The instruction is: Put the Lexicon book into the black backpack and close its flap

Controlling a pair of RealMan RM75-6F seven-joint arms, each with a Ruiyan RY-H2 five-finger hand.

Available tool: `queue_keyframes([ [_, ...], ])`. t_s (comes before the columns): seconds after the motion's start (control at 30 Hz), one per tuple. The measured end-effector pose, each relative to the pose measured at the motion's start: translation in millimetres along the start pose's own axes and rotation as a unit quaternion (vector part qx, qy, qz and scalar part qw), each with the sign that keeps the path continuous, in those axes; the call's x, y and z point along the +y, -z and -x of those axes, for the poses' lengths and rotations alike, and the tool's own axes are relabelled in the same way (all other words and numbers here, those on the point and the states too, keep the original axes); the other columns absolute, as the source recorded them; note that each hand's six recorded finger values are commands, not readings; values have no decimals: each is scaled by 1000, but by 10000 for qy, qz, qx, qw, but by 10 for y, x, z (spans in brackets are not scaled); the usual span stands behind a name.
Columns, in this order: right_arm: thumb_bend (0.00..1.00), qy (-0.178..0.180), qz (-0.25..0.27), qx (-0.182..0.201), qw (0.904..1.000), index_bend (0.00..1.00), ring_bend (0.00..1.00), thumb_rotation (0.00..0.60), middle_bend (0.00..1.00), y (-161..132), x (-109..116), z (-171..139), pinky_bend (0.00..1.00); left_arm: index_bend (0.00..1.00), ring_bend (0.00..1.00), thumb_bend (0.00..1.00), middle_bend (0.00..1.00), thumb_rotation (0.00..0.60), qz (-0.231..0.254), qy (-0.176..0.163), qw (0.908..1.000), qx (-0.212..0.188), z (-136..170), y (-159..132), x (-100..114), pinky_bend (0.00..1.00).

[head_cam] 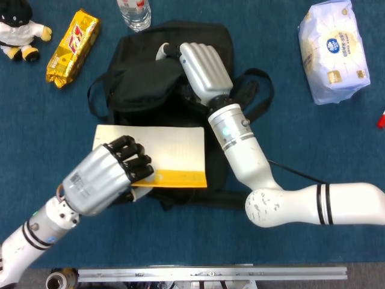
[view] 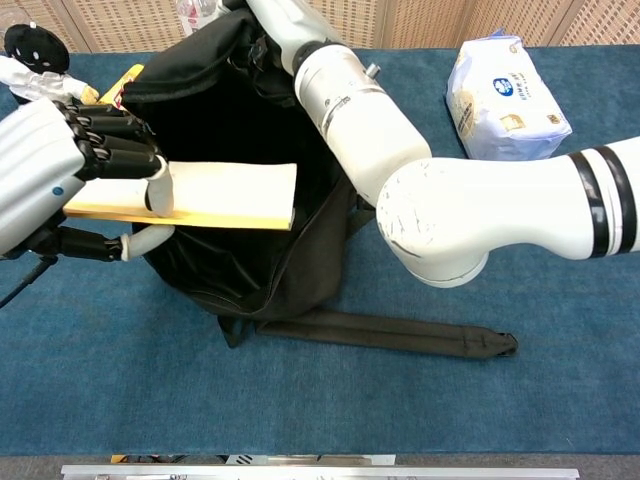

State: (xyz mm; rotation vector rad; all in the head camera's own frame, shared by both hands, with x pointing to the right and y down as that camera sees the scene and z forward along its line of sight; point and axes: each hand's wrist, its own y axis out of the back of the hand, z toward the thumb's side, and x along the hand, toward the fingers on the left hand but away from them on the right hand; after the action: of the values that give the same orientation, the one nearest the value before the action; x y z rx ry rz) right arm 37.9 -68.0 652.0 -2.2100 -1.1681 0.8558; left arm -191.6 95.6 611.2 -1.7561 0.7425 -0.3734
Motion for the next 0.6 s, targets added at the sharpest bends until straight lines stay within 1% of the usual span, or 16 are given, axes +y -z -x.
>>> queue_keyframes([
  [0.13, 1000, -28, 66, 18, 10000, 587, 626, 600, 600, -22, -20, -7, 891, 694, 469, 317, 623, 600, -2, 16, 9999, -116, -60, -48, -80, 437],
  [0.27, 1000, -85, 128, 33, 9999, 587, 626, 600, 600, -39, -43, -21, 891, 695, 469, 318, 624, 600, -60, 12, 9998, -191, -117, -43, -128, 437],
  [0.37, 1000, -144, 242, 43, 9996, 587, 626, 600, 600, -59, -59, -33, 891, 695, 469, 317, 624, 600, -11, -8, 9998, -202, -161, -37, -150, 437],
  [0.5, 1000, -221, 269, 62, 9994, 587, 626, 600, 600, -70, -92, -51, 891, 695, 469, 317, 624, 600, 19, -116, 9997, -218, -232, -16, -170, 438],
  [0.6, 1000, -216, 307, 52, 9993, 587, 626, 600, 600, -63, -97, -49, 891, 696, 469, 317, 625, 600, 26, -255, 9995, -202, -275, 12, -130, 438],
])
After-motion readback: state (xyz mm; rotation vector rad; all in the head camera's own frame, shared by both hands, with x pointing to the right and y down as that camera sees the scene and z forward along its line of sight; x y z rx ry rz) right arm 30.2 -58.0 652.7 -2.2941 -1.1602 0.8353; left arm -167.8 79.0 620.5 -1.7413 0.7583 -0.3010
